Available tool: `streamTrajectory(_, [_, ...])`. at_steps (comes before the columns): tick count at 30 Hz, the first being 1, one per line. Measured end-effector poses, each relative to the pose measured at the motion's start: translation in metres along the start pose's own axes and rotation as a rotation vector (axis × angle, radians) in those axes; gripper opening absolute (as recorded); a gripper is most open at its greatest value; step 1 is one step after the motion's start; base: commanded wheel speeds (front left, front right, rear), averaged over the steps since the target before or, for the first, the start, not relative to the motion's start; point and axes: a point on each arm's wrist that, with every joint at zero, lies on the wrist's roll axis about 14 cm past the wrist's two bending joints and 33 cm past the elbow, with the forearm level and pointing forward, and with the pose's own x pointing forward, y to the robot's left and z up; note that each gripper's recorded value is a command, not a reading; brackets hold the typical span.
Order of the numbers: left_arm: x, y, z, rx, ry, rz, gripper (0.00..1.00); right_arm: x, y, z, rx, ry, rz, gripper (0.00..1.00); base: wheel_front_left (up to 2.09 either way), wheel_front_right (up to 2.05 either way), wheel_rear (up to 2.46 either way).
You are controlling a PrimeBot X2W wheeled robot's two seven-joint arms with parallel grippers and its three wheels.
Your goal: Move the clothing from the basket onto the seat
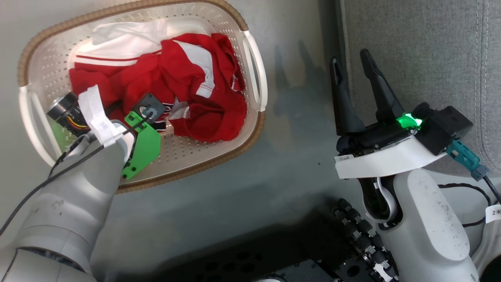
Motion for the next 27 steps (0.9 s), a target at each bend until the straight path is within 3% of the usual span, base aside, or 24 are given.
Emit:
streamTrajectory(17, [0.032, 0.005, -0.021, -0.029, 0.205, -0.019, 1.00, -0.004, -0.011, -0.022, 0.001, 0.059, -0.025, 1.00, 0.00, 0.00, 0.00])
streamTrajectory(18, [0.032, 0.005, -0.022, -0.044, 0.216, -0.021, 0.85, -0.004, -0.012, -0.021, 0.001, 0.058, -0.027, 1.00, 0.00, 0.00, 0.00])
streamTrajectory(20, [0.031, 0.003, -0.023, -0.060, 0.231, -0.027, 0.00, -0.004, -0.013, -0.020, 0.000, 0.055, -0.029, 1.00, 0.00, 0.00, 0.00])
streamTrajectory(27, [0.027, 0.003, -0.023, -0.108, 0.237, -0.033, 0.00, 0.002, -0.009, -0.014, -0.006, 0.036, -0.015, 1.00, 0.00, 0.00, 0.00])
